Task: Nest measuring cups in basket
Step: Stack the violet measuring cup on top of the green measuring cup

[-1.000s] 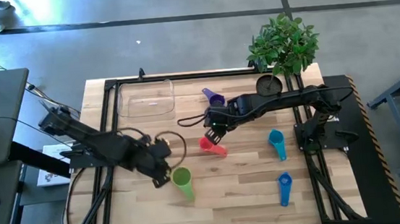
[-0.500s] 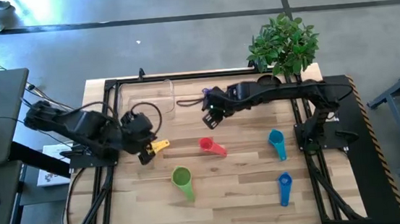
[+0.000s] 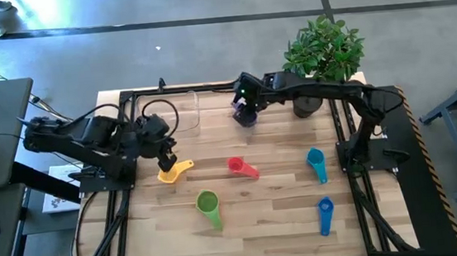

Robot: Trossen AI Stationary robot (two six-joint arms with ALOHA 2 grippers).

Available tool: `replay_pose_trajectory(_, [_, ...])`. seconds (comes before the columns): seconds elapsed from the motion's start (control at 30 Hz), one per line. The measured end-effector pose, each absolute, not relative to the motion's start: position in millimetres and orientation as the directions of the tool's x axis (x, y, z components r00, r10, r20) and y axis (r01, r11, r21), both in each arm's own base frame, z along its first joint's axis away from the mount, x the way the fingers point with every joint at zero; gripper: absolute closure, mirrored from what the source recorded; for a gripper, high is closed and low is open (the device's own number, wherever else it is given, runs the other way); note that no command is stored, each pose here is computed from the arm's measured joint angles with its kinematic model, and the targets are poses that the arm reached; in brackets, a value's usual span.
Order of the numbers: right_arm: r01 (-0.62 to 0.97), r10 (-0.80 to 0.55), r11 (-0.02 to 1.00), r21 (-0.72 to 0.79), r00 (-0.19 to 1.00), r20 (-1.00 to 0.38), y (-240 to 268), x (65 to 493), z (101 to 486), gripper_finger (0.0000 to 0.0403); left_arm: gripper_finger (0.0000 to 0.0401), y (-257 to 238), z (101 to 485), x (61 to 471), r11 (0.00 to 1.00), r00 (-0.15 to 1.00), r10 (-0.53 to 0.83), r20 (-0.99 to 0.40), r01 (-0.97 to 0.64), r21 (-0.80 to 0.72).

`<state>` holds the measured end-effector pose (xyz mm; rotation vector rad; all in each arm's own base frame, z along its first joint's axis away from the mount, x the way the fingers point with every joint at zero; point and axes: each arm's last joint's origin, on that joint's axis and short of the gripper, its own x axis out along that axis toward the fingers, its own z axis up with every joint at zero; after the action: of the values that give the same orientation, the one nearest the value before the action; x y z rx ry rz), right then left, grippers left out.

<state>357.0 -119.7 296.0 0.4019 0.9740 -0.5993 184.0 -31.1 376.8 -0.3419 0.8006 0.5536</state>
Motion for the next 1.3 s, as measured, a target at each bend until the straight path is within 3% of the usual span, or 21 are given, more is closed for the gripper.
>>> replay_pose_trajectory(0.7, [0.551,-0.202,0.835,-0.015,0.282,-0.938,-138.8,383.0,225.4,0.0231,0.0354,-3.2,376.9,186.2,0.665,0.511,0.417,-0.752,-0.736,-0.131])
replay_pose_trajectory(1.3, [0.531,-0.182,0.846,-0.049,0.201,-0.963,-143.7,396.2,181.1,0.0236,0.0354,-1.3,377.0,186.2,0.639,0.506,0.422,-0.752,-0.755,-0.150])
